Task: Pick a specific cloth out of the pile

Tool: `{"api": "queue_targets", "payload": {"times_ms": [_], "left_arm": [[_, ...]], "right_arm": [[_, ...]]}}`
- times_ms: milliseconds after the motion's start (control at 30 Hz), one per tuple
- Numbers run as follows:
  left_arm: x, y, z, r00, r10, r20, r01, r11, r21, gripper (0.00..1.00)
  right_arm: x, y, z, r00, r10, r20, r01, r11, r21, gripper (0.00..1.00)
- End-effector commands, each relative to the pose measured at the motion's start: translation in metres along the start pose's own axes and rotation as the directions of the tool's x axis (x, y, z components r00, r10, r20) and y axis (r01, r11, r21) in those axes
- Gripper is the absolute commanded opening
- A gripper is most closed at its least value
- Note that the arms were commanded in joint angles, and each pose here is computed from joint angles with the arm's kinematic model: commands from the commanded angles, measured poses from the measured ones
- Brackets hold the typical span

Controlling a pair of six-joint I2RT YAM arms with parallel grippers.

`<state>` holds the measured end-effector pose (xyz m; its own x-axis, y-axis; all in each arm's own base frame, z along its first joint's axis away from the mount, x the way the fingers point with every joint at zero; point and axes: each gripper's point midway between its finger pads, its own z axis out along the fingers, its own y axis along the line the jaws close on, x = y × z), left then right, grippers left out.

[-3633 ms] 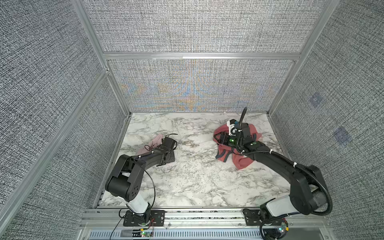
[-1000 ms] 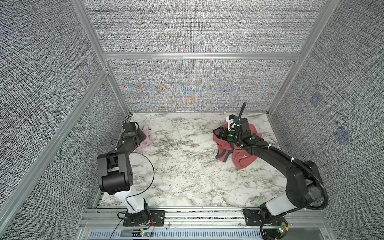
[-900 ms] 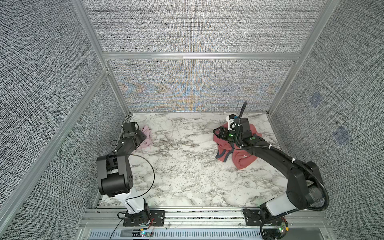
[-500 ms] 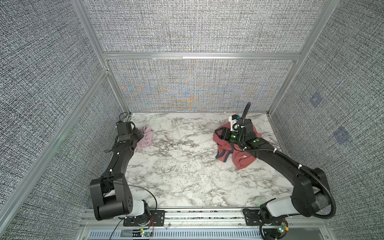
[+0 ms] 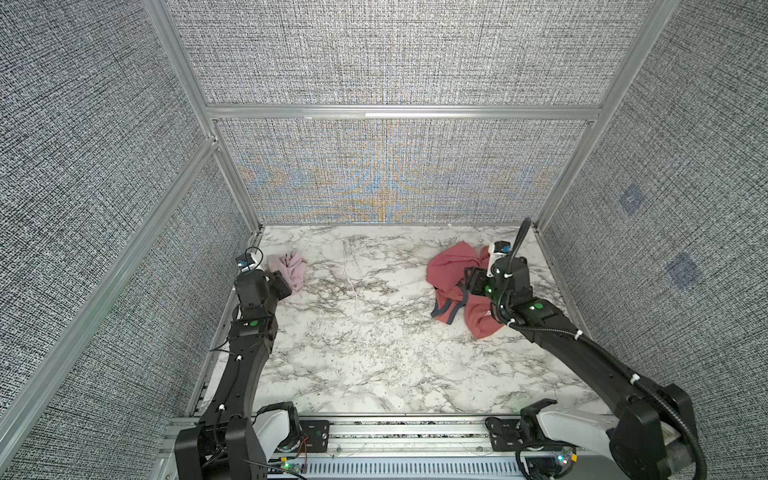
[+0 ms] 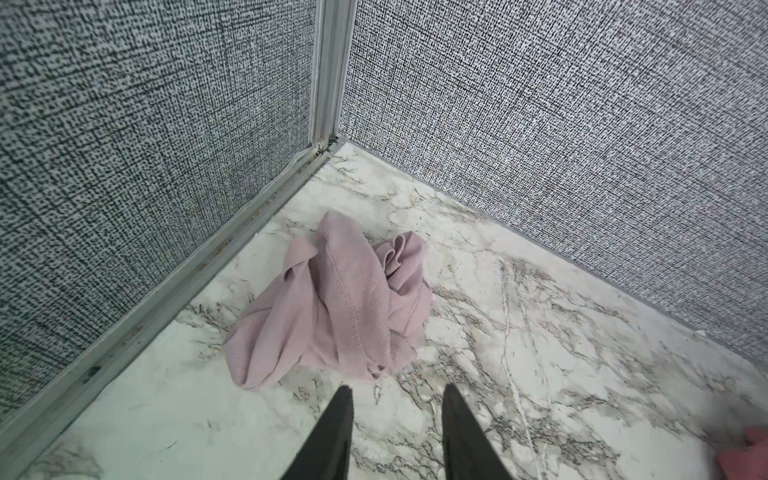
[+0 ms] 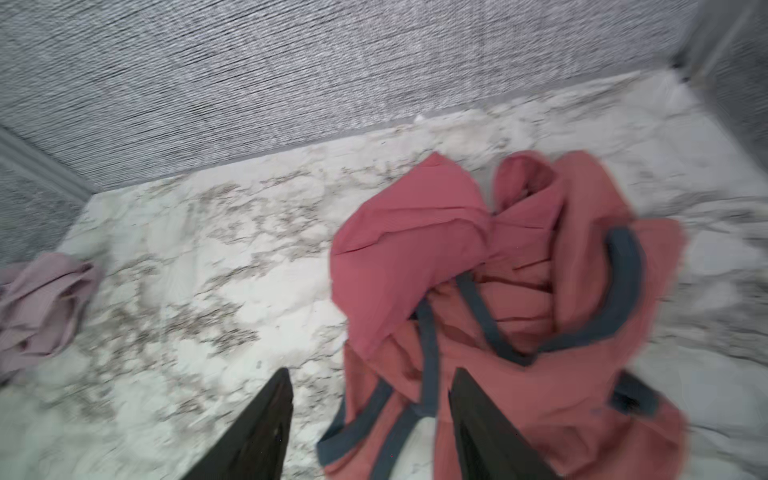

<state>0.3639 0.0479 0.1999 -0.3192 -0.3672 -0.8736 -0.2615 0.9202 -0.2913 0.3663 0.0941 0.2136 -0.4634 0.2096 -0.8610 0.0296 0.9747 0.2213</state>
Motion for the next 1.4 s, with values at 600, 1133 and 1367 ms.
{"api": "queue_targets", "payload": {"times_ms": [600,1133,1367], "left_arm": [[0.005,0.003,0.013,0.915,0.288,0.282,-0.299,0.954,-0.004,0.45],[0.057,-0.007,0.018,0.927,0.294,0.232,-0.330,0.934,0.135,0.46],[0.063,-0.017,0.006,0.889,0.309,0.339,-0.386,0.902,0.191,0.46]], "right_arm": [[0.028,-0.149,-0.036,0.923,-0.174,0.342,-0.025,0.861,0.507,0.86],[0.048,-0.156,0.010,0.901,-0.278,0.333,0.067,0.848,0.526,0.87],[0.052,-0.148,0.022,0.912,-0.280,0.301,0.119,0.880,0.459,0.87]]}}
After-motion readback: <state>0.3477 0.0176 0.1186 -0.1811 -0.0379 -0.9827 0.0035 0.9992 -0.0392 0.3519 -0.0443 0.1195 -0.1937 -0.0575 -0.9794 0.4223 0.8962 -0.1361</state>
